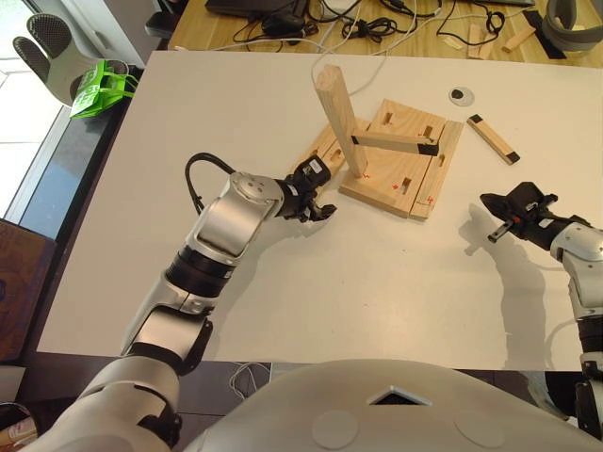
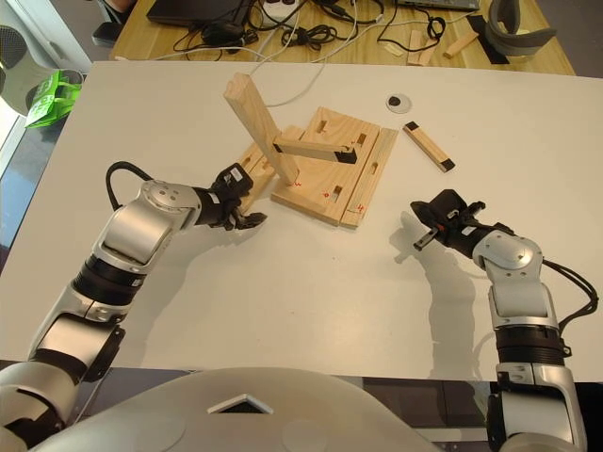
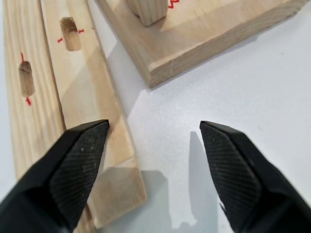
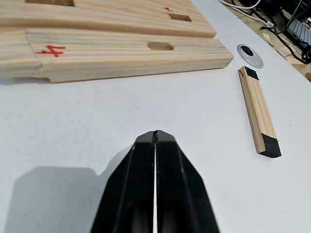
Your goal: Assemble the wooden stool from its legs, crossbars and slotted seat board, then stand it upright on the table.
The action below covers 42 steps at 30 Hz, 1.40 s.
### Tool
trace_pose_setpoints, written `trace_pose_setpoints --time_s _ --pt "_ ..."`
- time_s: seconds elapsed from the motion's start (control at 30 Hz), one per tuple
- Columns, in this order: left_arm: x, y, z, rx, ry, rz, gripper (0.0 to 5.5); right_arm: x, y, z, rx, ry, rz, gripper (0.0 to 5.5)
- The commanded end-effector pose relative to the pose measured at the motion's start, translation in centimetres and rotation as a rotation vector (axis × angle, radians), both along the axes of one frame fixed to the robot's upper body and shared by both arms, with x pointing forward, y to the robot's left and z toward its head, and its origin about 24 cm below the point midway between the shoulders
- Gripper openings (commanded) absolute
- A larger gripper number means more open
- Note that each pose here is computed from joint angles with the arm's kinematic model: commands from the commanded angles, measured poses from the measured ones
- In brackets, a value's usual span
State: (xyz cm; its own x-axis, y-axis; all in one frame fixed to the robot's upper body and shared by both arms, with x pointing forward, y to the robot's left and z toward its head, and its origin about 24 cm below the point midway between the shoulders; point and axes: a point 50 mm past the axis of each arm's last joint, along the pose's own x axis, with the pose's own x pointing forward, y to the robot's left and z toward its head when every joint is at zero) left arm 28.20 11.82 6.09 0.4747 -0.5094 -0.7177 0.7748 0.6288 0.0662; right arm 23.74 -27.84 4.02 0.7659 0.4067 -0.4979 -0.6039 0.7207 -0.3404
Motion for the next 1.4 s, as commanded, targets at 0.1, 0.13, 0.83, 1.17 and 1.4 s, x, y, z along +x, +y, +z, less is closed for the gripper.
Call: trace_pose_setpoints --time_s 0.1,0.13,0.83,1.17,1.4 --pt "1.2 0.0 0.2 -0.015 -0.040 0.089 3.46 0.3 0.1 0.2 -0.013 -0.016 0.007 0.00" --pt "1.3 0.0 0.3 -0.016 -0.045 0.093 3.46 0.3 0.1 0.2 -0.013 -0.016 0.007 0.00" --pt "2.6 0.2 -1.4 0.045 -0.082 0.202 3.46 0.0 0.3 -0.3 -0.011 -0.012 0.009 0.00" --pt "3.5 0.3 -1.1 -0.046 -0.102 0.335 3.46 -0.1 0.3 -0.6 -0.025 -0.002 0.020 0.00" --pt "2.8 -0.5 -1.6 -0.008 -0.083 0.228 3.46 -0.1 0.3 -0.5 -0.031 0.000 0.027 0.00"
